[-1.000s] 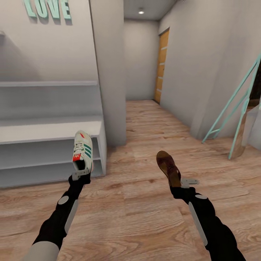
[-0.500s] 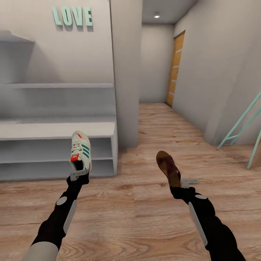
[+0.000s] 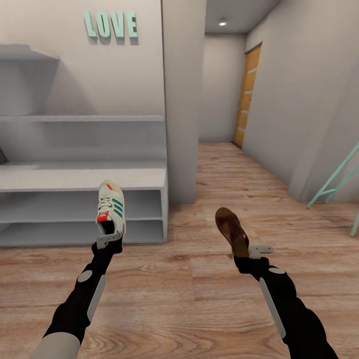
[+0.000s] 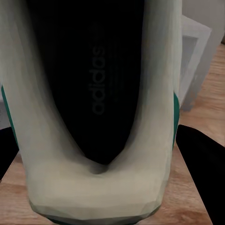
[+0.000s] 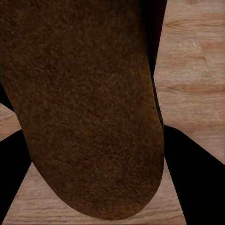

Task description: Pick up the two gym shoes and the two sandals from the corridor floor and place them onto the hallstand (shoe rack) in the corridor, making sure they are on the rack and not on the floor. Arrange them so the two gym shoes are next to each other and the two sandals are next to each other.

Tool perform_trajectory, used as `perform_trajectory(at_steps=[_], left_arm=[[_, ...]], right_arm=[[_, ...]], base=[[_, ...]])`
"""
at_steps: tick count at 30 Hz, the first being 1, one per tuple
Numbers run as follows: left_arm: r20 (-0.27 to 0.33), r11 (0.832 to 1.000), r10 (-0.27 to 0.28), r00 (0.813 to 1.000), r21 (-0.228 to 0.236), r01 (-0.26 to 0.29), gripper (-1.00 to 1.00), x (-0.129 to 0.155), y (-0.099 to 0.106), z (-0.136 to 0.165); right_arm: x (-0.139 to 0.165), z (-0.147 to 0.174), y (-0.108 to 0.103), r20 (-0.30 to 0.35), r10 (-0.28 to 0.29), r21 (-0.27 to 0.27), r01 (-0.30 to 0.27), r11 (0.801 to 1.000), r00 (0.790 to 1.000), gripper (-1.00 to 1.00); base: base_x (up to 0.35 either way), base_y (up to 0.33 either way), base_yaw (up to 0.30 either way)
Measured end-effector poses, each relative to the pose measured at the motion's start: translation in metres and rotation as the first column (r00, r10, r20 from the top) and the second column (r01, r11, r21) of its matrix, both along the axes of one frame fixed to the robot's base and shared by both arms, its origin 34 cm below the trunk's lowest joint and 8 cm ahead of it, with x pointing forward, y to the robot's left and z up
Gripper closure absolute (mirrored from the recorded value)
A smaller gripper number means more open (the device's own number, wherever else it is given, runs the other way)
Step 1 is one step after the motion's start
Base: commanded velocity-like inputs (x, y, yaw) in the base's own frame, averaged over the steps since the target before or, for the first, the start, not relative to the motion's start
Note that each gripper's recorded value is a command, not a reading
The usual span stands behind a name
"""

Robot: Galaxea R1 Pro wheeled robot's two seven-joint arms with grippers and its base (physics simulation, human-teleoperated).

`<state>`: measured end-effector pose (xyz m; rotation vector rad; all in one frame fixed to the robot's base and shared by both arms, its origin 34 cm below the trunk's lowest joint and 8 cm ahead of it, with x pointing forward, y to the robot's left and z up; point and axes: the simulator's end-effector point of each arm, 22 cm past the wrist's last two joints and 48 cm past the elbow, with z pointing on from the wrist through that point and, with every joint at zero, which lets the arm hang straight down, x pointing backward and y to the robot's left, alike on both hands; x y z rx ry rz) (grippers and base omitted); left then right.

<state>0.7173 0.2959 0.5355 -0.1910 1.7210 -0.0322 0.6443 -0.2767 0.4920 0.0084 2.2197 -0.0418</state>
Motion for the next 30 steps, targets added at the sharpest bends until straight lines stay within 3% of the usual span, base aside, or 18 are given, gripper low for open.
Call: perform_trajectory(at_steps=[6, 21, 23, 24, 25, 28, 30], left_arm=[[0.0, 1.0, 0.0, 1.0, 0.0, 0.0, 1.0, 0.0, 0.0, 0.0], [-0.006, 1.0, -0.002, 1.0, 0.0, 0.002, 1.0, 0.0, -0.001, -0.002], [-0.093, 1.0, -0.016, 0.995, -0.012, 0.015, 1.0, -0.004, -0.005, -0.02], [-0.11, 1.0, -0.018, 0.994, -0.014, 0.017, 1.0, -0.004, -0.005, -0.023], [-0.172, 0.999, -0.027, 0.985, -0.023, 0.024, 1.0, -0.008, -0.007, -0.037], [-0.232, 0.999, -0.035, 0.972, -0.03, 0.029, 1.0, -0.013, -0.008, -0.049], [-0.241, 0.999, -0.036, 0.97, -0.029, 0.03, 1.0, -0.014, -0.008, -0.05]], right_arm=[[0.0, 0.0, -0.001, -0.001, 0.0, -0.001, 0.0, 1.0, 1.0, 1.0], [0.0, -0.001, 0.001, -0.001, 0.001, 0.002, -0.001, 1.0, 1.0, 1.0], [0.0, -0.001, -0.001, -0.003, -0.003, 0.006, 0.004, 1.0, 1.0, 1.0], [0.0, -0.001, -0.001, -0.002, -0.004, 0.007, 0.004, 1.0, 1.0, 1.0], [0.0, 0.0, -0.001, 0.0, -0.004, 0.007, 0.004, 1.0, 1.0, 1.0], [0.0, 0.0, -0.001, 0.001, -0.004, 0.008, 0.004, 1.0, 1.0, 1.0], [0.0, 0.0, -0.001, 0.001, -0.003, 0.007, 0.003, 1.0, 1.0, 1.0]], base=[[0.098, 0.178, 0.0], [0.002, 0.005, 0.0], [0.0, 0.0, 0.0], [0.0, 0.0, 0.0], [0.0, 0.0, 0.0], [0.0, 0.0, 0.0], [0.0, 0.0, 0.0]])
